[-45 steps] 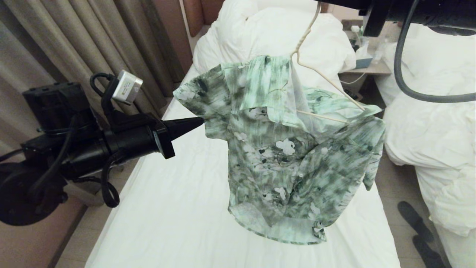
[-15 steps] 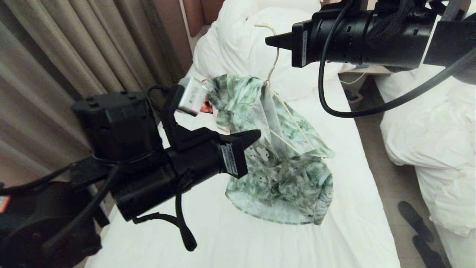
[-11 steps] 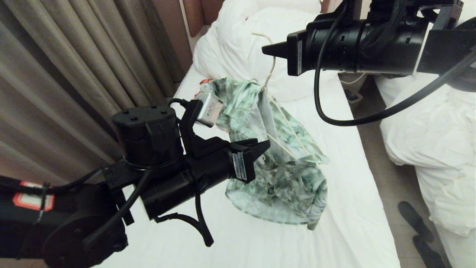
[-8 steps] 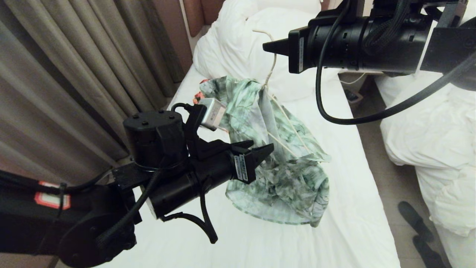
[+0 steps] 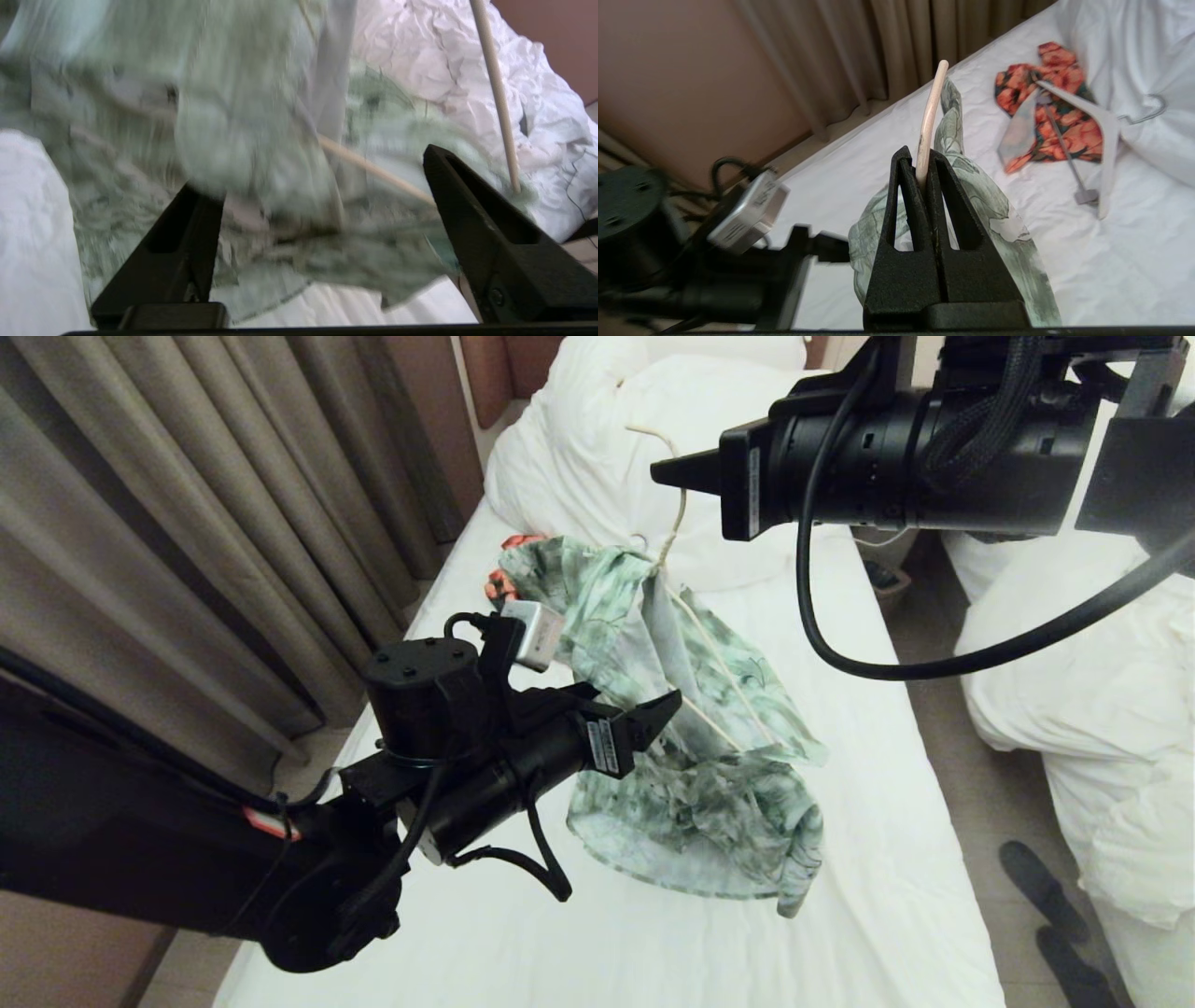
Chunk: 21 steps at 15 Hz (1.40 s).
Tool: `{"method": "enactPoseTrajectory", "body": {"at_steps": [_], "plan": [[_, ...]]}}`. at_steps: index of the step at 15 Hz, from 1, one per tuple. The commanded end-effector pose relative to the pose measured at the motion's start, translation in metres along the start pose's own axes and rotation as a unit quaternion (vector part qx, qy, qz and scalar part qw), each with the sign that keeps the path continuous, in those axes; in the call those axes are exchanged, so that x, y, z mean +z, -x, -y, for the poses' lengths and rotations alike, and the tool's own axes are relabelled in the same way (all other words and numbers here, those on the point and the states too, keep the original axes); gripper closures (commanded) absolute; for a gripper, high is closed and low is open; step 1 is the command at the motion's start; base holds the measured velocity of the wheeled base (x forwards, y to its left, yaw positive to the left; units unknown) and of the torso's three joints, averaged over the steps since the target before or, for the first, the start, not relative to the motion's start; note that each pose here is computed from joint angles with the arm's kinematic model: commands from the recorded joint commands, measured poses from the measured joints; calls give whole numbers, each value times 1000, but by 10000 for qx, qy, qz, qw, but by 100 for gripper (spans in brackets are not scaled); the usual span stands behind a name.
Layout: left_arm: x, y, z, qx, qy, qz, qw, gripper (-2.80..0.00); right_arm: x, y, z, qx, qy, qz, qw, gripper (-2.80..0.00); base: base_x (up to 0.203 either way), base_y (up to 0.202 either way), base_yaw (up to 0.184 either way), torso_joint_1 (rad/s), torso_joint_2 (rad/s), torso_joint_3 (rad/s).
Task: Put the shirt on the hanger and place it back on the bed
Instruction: Take the clothes hanger out of the clothes
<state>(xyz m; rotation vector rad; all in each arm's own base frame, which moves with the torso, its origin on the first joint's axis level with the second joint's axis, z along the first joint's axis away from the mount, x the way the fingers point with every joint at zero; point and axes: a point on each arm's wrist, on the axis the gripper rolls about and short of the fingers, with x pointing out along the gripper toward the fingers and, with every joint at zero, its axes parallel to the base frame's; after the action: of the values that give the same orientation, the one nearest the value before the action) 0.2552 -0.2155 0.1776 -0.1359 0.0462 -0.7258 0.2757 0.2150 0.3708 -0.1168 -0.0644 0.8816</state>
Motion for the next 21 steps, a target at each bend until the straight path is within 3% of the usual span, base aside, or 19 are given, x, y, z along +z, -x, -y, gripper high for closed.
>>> {"method": "enactPoseTrajectory", "body": {"at_steps": [1,3,4,13,16,19,21], "plan": [[-5,-5,-5,66,2,29,10000,-280,-2,1,-5,71,-5,-43,10000,0,0,0,0,0,0,0],[4,-2,-4,77,0,199,9998,-280,-10,1,-8,123,-36,-182,9998,0,0,0,0,0,0,0],[8,1,-2,55,-19,245,9997,0,-12,0,-9,132,-47,-227,9996,0,0,0,0,0,0,0],[13,4,-9,138,-72,328,9993,0,-14,6,-10,147,-62,-293,9994,0,0,0,0,0,0,0],[28,3,-39,549,-108,588,9967,0,-24,13,-12,158,-115,-508,9985,0,0,0,0,0,0,0],[51,6,-75,1075,-194,956,9894,0,-34,17,-8,86,-145,-686,9975,0,0,0,0,0,0,0],[58,5,-97,1375,-226,1006,9851,0,-40,21,-6,57,-172,-798,9966,0,0,0,0,0,0,0]]}}
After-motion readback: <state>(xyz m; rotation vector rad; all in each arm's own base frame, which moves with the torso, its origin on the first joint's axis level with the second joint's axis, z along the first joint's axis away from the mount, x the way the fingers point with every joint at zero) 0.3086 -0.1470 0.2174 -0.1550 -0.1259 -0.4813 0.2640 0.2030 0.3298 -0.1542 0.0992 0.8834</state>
